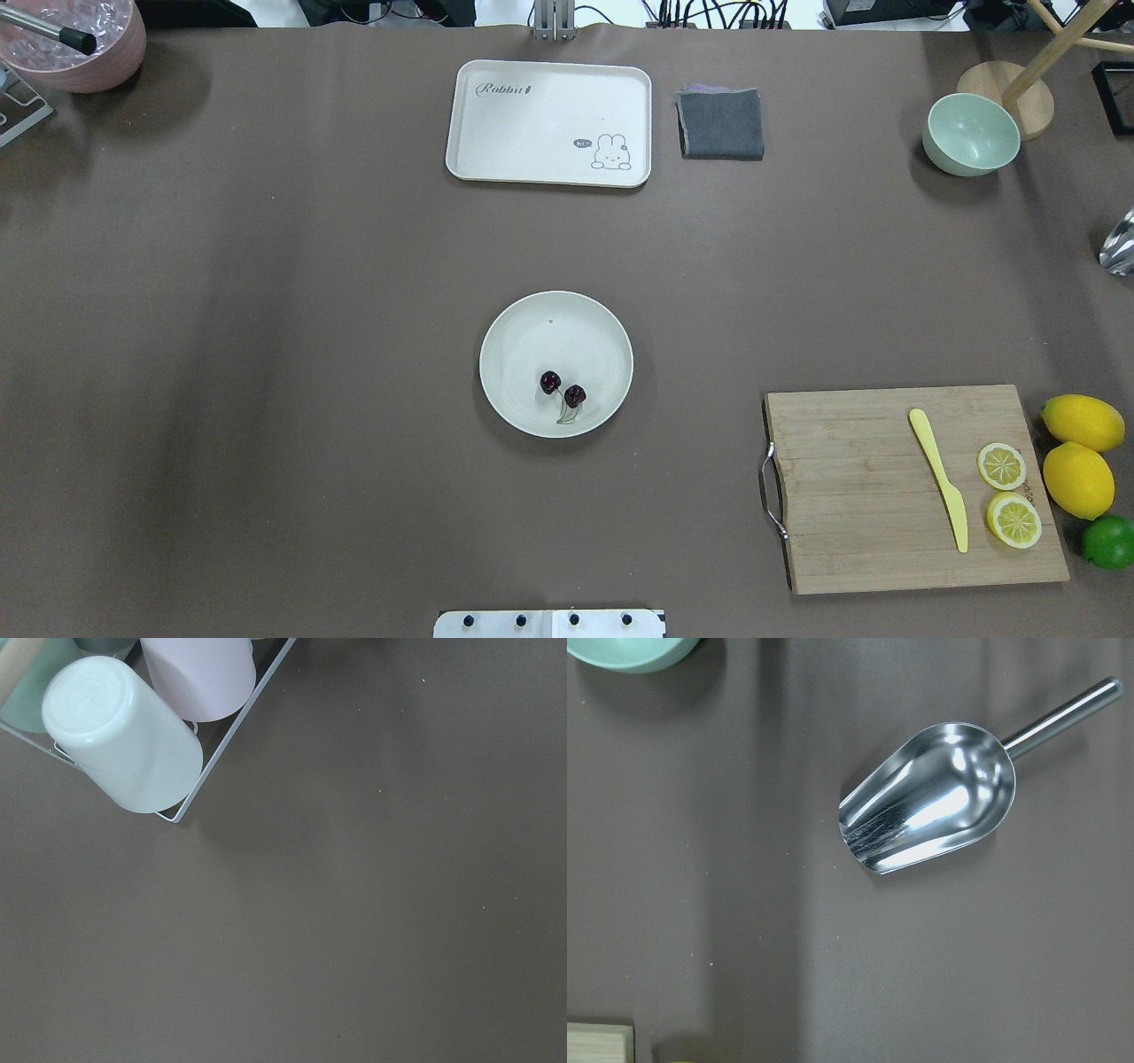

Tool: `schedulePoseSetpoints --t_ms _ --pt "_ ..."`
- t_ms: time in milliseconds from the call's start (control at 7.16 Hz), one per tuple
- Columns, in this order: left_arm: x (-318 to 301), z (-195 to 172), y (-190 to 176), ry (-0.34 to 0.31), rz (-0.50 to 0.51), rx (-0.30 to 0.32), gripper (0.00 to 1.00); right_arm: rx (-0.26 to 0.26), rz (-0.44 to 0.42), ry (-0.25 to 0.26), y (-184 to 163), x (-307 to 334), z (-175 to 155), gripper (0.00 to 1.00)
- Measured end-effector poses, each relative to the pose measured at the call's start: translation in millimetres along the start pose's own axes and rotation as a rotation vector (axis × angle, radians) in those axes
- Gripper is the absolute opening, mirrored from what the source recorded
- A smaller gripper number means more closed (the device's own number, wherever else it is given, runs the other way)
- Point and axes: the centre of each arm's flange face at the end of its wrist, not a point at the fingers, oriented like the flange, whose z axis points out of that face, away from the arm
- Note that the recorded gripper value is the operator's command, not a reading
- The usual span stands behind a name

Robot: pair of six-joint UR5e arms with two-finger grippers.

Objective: Place red cherry on plate

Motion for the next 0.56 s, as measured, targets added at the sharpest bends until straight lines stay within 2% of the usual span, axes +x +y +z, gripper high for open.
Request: schedulePoseSetpoints --t_ms 559 --pt "0.5 -0.9 -0.9 -0.003 0.013 0.012 0.98 0.001 0.003 0.003 1.0 -2.6 -2.9 1.0"
